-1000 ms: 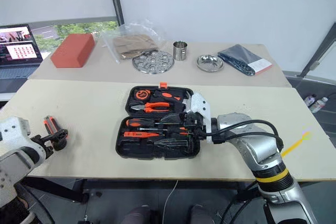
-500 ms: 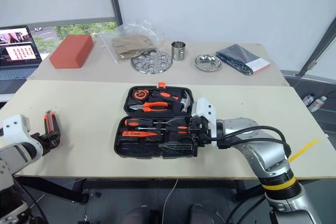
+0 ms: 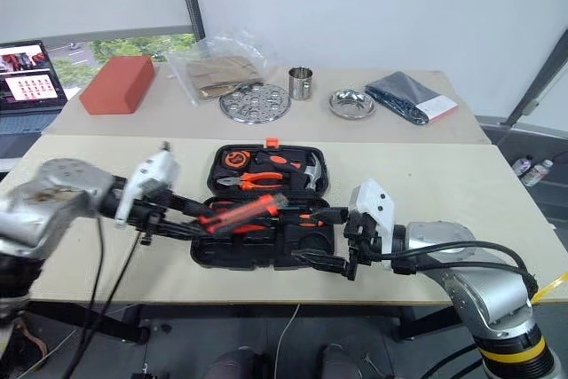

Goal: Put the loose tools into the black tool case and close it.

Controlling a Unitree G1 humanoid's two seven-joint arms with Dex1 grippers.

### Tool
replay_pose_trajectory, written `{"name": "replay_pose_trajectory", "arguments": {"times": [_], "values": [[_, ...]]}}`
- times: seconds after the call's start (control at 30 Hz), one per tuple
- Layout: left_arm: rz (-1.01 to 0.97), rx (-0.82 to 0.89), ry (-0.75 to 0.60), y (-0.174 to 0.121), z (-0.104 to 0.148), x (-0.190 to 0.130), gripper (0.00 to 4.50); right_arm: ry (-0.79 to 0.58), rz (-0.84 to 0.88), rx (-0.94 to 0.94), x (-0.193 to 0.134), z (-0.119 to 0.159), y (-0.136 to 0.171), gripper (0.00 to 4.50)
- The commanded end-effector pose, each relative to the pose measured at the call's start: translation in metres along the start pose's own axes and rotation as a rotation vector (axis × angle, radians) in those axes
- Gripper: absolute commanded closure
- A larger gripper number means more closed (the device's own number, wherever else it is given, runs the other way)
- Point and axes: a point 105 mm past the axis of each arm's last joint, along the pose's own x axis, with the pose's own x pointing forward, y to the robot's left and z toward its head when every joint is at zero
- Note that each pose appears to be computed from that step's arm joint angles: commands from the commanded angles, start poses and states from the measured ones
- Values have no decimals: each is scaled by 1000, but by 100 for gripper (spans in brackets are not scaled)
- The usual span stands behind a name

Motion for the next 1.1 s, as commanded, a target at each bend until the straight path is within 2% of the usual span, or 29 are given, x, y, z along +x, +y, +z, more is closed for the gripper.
{"name": "replay_pose_trajectory", "arguments": {"times": [0.03,0.2,0.4,0.47,0.5,0.63,0.67,0.87,0.97,1.1], "values": [[-64,39,70,7,-7,8,278,-36,-47,-25,-5,11,6,0],[-92,62,140,17,-20,13,278,-35,-102,-16,-9,9,6,0],[-91,62,152,20,-27,14,278,-31,-128,-17,-12,7,5,0],[-99,61,119,20,-25,16,178,-32,-131,-17,-12,7,5,0],[-106,52,90,19,-21,18,164,-33,-132,-16,-11,7,4,0],[-111,65,72,18,-17,19,16,-34,-132,-13,-10,6,3,0],[-107,68,58,18,-13,18,7,-34,-130,-12,-10,6,3,0],[-59,102,-13,24,3,9,7,-32,-122,-8,-9,5,2,0],[-63,102,-12,22,1,10,77,-34,-120,-8,-8,5,0,0],[-67,100,-1,20,-5,20,224,-34,-116,-11,-7,6,-2,0]]}}
